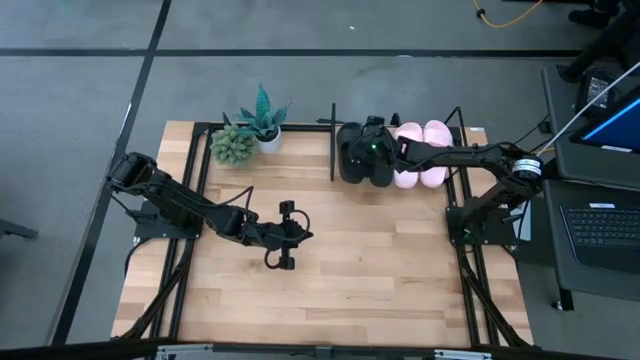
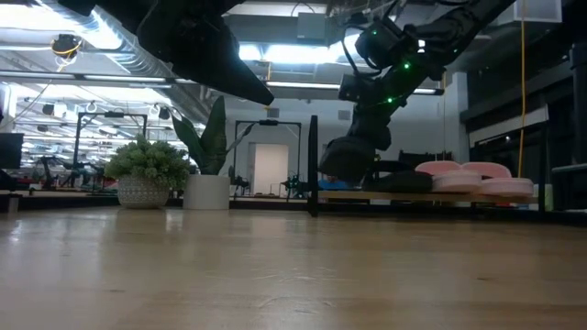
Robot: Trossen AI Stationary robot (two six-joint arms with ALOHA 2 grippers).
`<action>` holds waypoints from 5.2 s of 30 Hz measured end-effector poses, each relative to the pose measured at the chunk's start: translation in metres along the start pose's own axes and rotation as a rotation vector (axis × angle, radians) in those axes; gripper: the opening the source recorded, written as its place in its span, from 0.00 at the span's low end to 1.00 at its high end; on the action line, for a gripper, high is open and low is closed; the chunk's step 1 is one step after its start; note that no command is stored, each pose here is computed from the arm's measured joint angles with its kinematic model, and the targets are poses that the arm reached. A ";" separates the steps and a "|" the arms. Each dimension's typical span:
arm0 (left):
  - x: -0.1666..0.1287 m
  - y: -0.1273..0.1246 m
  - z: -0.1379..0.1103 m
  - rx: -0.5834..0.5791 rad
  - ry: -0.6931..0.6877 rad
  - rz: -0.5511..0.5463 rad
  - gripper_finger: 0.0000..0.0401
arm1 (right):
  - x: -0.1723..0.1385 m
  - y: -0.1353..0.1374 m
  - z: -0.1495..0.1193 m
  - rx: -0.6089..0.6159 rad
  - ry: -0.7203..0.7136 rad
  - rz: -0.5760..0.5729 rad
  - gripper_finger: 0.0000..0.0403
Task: Pick and place slides into the shelf
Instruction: Put the black slide on the shelf, then return to Home Position
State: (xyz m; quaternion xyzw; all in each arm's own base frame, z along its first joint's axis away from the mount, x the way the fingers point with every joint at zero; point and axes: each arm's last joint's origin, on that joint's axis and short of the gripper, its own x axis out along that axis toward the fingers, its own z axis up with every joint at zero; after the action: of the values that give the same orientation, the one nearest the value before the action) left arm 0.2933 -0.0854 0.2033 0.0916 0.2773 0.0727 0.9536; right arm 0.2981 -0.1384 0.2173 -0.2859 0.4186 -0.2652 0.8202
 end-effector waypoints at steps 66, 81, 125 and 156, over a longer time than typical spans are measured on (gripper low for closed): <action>0.000 0.000 -0.001 0.003 0.008 0.000 0.00 | 0.032 0.002 -0.014 -0.055 0.031 0.003 0.08; 0.000 0.000 -0.001 0.006 0.014 0.000 0.00 | 0.032 0.003 -0.013 -0.050 0.015 0.027 0.25; -0.016 0.014 0.014 0.095 -0.063 0.024 0.00 | -0.064 -0.008 0.064 0.139 -0.096 0.199 0.02; -0.144 0.111 -0.075 -0.151 -0.571 0.017 0.00 | -0.196 -0.009 -0.049 0.418 -0.678 0.390 0.02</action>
State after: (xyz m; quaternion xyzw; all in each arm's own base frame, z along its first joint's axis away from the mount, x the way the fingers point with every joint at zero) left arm 0.1230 0.0059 0.2392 0.0396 -0.0092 0.0723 0.9966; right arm 0.1551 -0.0245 0.3049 -0.1003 0.1094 -0.0754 0.9860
